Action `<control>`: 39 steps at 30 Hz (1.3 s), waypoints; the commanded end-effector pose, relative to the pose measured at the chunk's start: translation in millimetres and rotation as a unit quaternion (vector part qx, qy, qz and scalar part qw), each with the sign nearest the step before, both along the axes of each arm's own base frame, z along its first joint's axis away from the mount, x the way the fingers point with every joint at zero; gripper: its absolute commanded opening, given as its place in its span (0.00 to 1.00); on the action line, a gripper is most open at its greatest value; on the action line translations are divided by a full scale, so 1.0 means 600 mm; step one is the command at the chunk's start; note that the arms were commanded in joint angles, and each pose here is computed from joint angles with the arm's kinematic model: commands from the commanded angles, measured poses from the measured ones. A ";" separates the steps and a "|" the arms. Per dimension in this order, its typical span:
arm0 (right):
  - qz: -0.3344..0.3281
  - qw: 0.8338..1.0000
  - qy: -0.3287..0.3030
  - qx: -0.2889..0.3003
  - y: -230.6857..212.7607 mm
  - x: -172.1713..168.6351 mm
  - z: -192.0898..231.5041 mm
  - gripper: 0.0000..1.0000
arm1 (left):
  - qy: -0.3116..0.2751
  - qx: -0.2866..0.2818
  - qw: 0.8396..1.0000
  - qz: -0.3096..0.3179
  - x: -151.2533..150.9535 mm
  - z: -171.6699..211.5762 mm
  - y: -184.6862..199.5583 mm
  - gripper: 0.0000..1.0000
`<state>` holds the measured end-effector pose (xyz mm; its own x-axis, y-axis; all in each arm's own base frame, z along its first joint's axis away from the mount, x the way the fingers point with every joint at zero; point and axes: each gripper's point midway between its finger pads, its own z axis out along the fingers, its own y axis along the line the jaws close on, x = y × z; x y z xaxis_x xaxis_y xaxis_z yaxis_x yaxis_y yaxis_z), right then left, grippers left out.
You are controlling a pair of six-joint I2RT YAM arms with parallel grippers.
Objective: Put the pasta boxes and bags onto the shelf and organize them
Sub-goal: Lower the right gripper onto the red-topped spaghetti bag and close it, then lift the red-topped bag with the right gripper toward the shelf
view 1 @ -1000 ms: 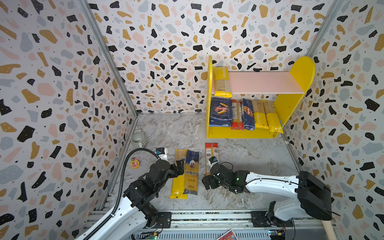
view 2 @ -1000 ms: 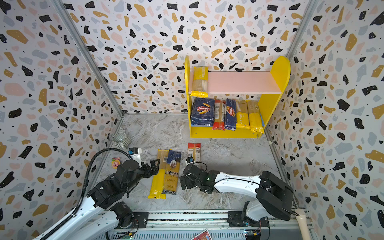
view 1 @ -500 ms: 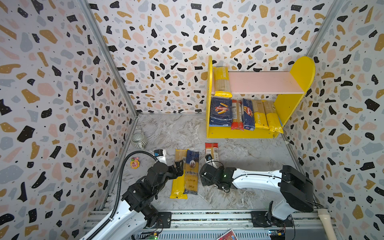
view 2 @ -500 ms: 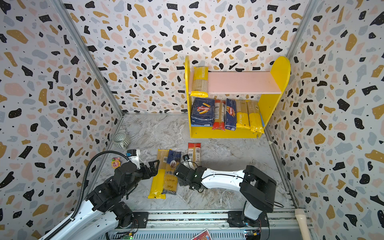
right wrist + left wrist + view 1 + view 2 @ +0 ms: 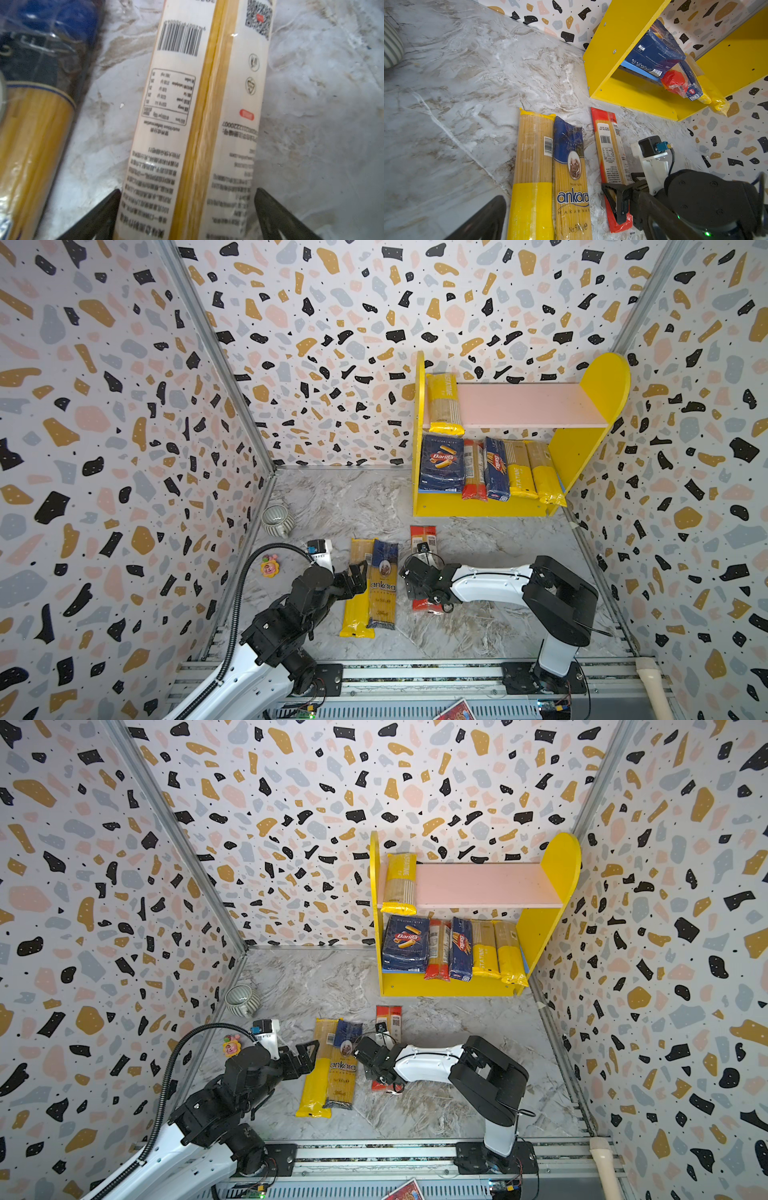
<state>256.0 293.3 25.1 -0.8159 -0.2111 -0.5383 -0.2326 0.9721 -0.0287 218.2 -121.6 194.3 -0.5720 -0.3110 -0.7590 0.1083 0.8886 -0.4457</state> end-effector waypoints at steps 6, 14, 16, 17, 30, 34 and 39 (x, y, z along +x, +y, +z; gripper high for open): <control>0.011 0.998 0.066 -0.020 -0.028 -0.029 -0.061 1.00 | -0.016 -0.011 1.000 -0.006 0.006 0.015 -0.007 1.00; 0.013 0.988 0.152 -0.037 -0.064 -0.072 -0.120 0.69 | -0.017 -0.015 1.000 -0.009 0.003 0.020 -0.008 1.00; 0.013 0.985 0.165 -0.043 -0.073 -0.084 -0.128 0.56 | -0.017 -0.015 1.000 -0.010 0.003 0.020 -0.008 1.00; 0.013 0.984 0.172 -0.047 -0.080 -0.090 -0.133 0.48 | -0.017 -0.016 1.000 -0.010 0.003 0.021 -0.008 1.00; 0.088 0.958 0.188 0.198 -0.032 -0.127 -0.032 0.10 | -0.028 -0.016 0.999 0.000 -0.003 0.048 0.005 0.99; 0.112 0.942 0.171 0.265 -0.024 -0.125 0.029 0.09 | -0.025 -0.014 1.000 0.000 0.001 0.051 0.001 1.00; 0.128 0.918 0.145 0.345 -0.031 -0.123 0.102 0.09 | -0.025 -0.013 1.000 0.000 0.007 0.065 -0.003 1.00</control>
<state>190.1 263.4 50.2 -0.9240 -0.1045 -0.3678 -0.3135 0.7578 0.5723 218.5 -123.5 213.7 -0.5664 -0.3141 -0.7619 0.1206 0.8830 -0.4537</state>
